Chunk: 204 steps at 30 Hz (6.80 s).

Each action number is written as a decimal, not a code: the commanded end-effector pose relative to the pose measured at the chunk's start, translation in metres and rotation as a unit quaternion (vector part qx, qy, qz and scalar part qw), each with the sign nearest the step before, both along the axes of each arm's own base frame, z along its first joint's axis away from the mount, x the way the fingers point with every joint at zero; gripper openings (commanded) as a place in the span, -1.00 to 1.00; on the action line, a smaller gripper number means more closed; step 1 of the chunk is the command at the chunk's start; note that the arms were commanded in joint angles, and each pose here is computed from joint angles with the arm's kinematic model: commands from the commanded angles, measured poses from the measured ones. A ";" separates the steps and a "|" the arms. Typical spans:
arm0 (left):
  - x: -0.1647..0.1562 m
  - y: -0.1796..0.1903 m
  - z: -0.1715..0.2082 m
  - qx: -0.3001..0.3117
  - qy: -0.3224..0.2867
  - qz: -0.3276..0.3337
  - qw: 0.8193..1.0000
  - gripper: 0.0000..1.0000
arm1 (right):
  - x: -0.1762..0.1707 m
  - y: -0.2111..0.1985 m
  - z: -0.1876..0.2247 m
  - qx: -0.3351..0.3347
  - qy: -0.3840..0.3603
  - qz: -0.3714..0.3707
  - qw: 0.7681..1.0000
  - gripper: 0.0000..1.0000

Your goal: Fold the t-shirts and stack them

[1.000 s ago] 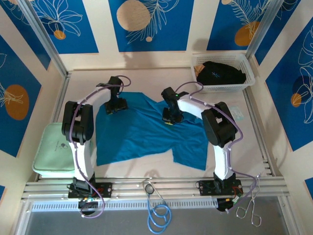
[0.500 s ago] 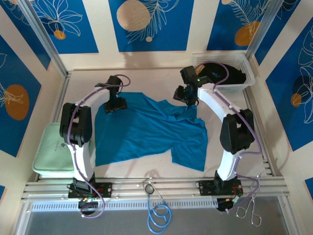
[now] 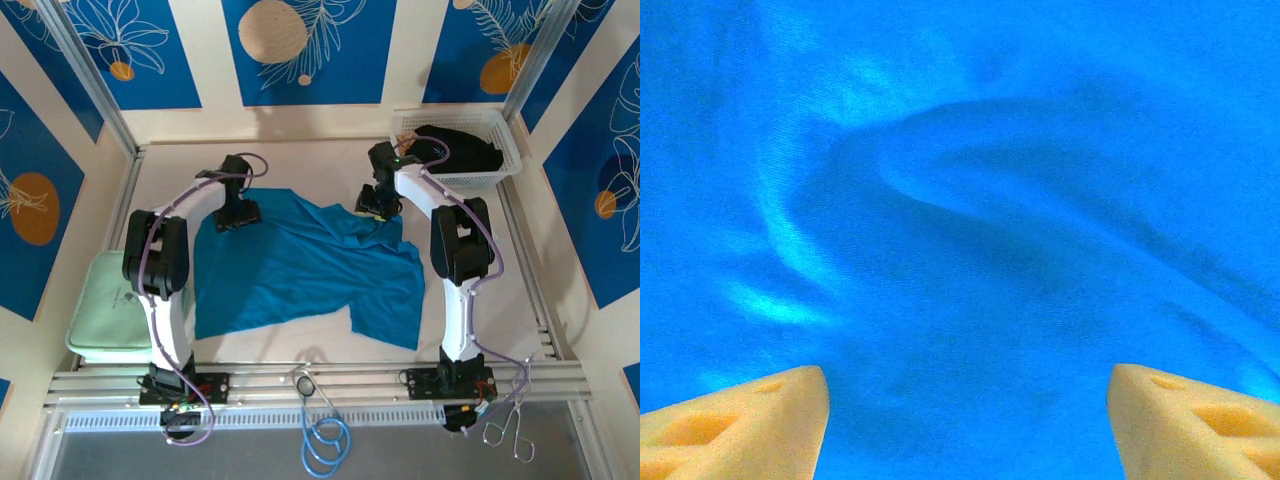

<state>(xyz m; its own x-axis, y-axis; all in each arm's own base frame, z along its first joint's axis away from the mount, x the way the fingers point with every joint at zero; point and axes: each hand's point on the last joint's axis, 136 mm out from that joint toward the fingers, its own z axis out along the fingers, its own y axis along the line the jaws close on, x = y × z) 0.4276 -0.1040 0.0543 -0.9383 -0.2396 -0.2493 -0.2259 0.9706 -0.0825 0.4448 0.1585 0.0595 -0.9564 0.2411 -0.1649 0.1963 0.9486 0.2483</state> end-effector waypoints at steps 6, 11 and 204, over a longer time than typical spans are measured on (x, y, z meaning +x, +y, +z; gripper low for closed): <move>-0.005 -0.006 -0.003 -0.003 0.007 -0.013 1.000 0.47 | -0.017 0.014 -0.011 0.016 0.031 0.022 0.999 -0.04; -0.007 -0.008 -0.005 -0.003 0.009 -0.016 1.000 0.47 | -0.022 0.015 -0.014 0.011 0.040 0.024 0.999 0.01; -0.261 0.034 -0.002 0.045 0.098 0.004 0.994 0.57 | -0.311 -0.045 -0.014 -0.047 0.106 -0.062 0.991 -1.00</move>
